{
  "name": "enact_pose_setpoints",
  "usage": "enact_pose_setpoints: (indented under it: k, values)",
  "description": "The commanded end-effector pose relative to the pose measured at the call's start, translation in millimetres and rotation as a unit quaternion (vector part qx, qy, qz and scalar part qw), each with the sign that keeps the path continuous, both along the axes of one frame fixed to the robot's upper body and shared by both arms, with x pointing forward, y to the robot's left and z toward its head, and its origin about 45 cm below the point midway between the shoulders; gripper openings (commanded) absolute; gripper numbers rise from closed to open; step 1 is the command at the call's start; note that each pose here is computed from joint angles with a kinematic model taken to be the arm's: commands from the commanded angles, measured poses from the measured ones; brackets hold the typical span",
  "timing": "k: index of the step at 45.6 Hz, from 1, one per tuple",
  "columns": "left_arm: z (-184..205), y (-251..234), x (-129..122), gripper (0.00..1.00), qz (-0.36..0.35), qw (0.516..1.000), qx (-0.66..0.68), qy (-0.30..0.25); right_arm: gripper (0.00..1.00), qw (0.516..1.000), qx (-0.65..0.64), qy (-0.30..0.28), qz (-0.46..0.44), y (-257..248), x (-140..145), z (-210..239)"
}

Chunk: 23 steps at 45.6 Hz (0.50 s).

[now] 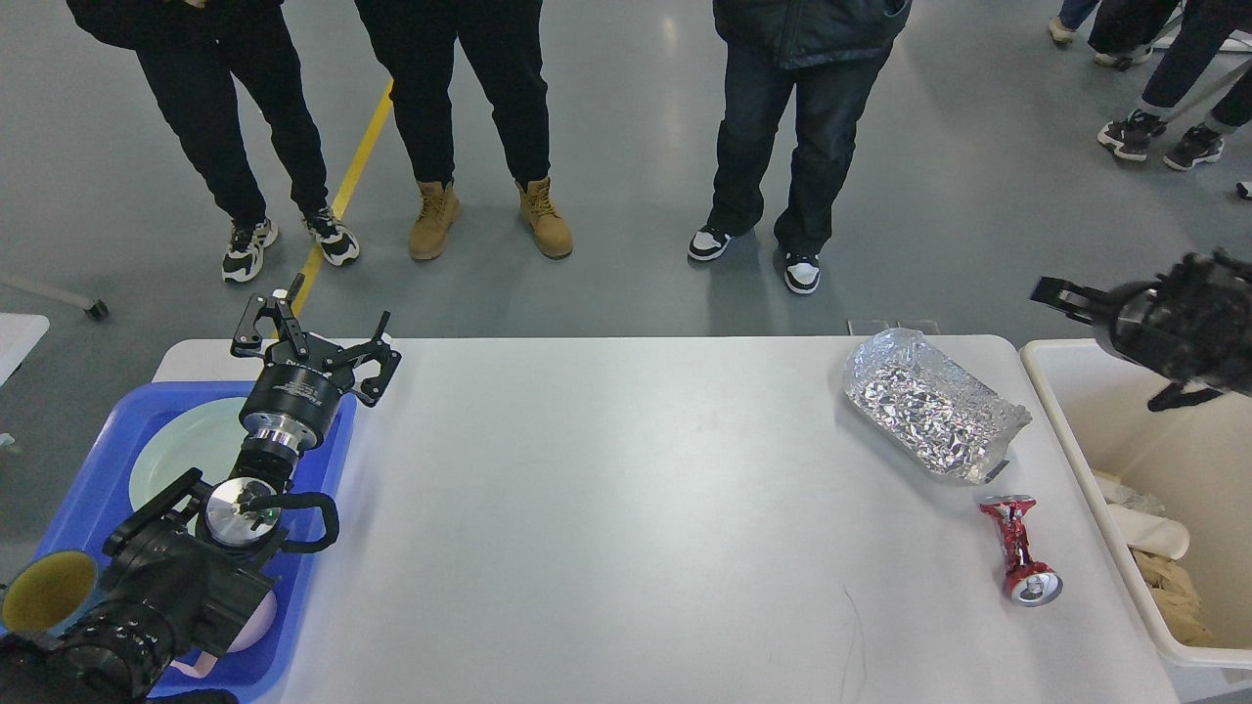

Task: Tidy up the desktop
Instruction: 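Raise the right gripper and move it over the foil wrap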

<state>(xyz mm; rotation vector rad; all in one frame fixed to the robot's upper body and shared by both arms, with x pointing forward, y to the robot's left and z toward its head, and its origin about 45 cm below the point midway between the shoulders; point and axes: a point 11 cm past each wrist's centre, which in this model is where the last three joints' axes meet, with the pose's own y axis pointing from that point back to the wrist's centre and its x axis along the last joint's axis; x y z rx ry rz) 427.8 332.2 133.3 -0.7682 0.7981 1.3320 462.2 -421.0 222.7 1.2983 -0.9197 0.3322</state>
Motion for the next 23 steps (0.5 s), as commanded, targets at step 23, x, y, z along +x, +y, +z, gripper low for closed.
enact_pose_setpoints:
  k: [23]
  values:
    - [0, 0, 0, 0.96, 0.001, 1.0, 0.0, 0.0, 1.0, 0.948, 0.103, 0.256, 0.157, 158, -45, 150]
